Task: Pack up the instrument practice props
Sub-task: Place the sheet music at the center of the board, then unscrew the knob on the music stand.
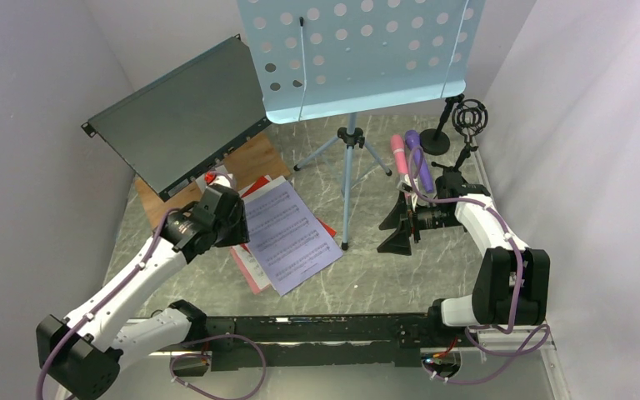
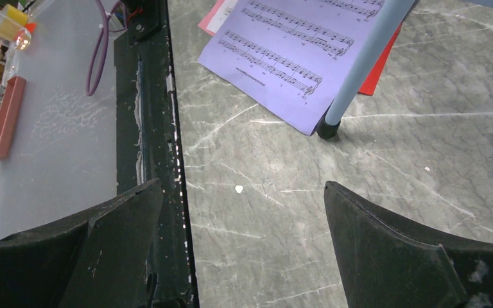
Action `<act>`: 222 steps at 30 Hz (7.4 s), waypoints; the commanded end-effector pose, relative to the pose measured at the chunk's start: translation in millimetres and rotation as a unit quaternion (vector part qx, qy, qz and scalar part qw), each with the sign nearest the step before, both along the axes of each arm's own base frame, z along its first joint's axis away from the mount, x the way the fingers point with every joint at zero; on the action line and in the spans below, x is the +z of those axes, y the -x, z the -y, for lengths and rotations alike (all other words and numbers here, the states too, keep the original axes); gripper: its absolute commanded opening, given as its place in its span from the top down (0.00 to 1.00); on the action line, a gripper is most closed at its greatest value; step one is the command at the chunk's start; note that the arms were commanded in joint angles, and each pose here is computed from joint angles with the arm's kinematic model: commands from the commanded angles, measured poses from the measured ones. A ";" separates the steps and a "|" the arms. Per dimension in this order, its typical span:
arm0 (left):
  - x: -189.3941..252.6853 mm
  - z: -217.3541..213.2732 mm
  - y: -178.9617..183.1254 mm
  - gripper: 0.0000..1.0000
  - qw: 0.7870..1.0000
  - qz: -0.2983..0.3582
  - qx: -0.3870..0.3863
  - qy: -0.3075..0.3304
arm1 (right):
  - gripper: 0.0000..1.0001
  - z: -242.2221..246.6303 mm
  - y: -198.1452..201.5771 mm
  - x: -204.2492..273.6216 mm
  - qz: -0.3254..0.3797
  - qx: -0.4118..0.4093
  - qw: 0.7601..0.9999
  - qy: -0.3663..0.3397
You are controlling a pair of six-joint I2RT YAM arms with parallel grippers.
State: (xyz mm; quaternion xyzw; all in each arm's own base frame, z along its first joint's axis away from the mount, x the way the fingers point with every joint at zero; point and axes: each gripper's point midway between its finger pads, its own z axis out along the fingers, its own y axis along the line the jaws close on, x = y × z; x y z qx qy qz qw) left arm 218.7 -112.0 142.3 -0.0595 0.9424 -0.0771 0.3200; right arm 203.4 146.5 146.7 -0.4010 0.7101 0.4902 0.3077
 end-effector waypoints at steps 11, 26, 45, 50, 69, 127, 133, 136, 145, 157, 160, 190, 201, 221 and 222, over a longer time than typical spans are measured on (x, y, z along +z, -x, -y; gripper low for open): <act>40.3 37.0 -2.1 0.09 0.991 0.060 -0.084 0.090 | 0.00 -1.1 -8.3 9.0 0.031 0.007 0.999 -0.003; 74.2 80.5 7.5 0.01 0.958 0.103 -0.188 0.192 | 0.00 0.4 -9.0 8.5 0.034 0.007 0.999 0.004; 93.6 130.5 1.0 0.01 0.907 0.131 -0.251 0.313 | 0.00 16.6 -26.7 3.2 0.038 -0.038 0.997 0.052; 91.8 147.1 -2.4 0.01 0.903 0.139 -0.271 0.304 | 0.00 25.9 -38.3 1.1 0.047 -0.070 0.993 0.077; 69.3 220.0 -46.4 0.01 0.899 0.247 -0.292 0.212 | 0.00 16.7 -140.9 109.4 0.018 -0.295 0.949 -0.112; 42.7 180.1 -10.7 0.00 0.933 0.159 -0.248 0.207 | 0.85 -40.6 -186.4 65.4 0.600 0.079 0.791 0.092; 40.4 183.8 -10.9 0.01 0.933 0.151 -0.253 0.207 | 0.62 -31.5 -184.1 64.1 0.576 0.047 0.808 0.116; 40.3 182.6 -11.0 0.01 0.934 0.151 -0.251 0.205 | 0.53 -30.0 -183.5 76.0 0.526 0.011 0.843 0.107; 42.2 177.1 -9.5 0.01 0.936 0.154 -0.244 0.203 | 0.04 -27.1 -147.0 95.7 0.407 -0.066 0.911 0.012; 44.0 175.9 -10.0 0.00 0.935 0.158 -0.243 0.202 | 0.00 11.1 -149.8 100.7 -0.091 -0.215 0.955 -0.182; 44.8 174.3 -8.5 0.00 0.936 0.156 -0.243 0.201 | 0.00 4.8 -153.3 103.6 -0.115 -0.275 0.932 -0.205; 49.8 165.9 -8.6 0.01 0.940 0.162 -0.231 0.192 | 0.39 -53.1 -211.0 164.6 -0.362 -0.347 0.803 -0.321; 49.7 163.3 -6.9 0.01 0.941 0.161 -0.227 0.193 | 0.67 -56.9 -211.0 158.4 -0.331 -0.352 0.820 -0.305; 48.3 157.9 -4.9 0.01 0.943 0.161 -0.224 0.187 | 0.93 -60.7 -212.5 156.3 -0.016 -0.273 0.941 -0.200; 48.2 158.0 -4.8 0.01 0.943 0.160 -0.224 0.187 | 0.87 -61.1 -210.9 155.8 -0.031 -0.273 0.939 -0.207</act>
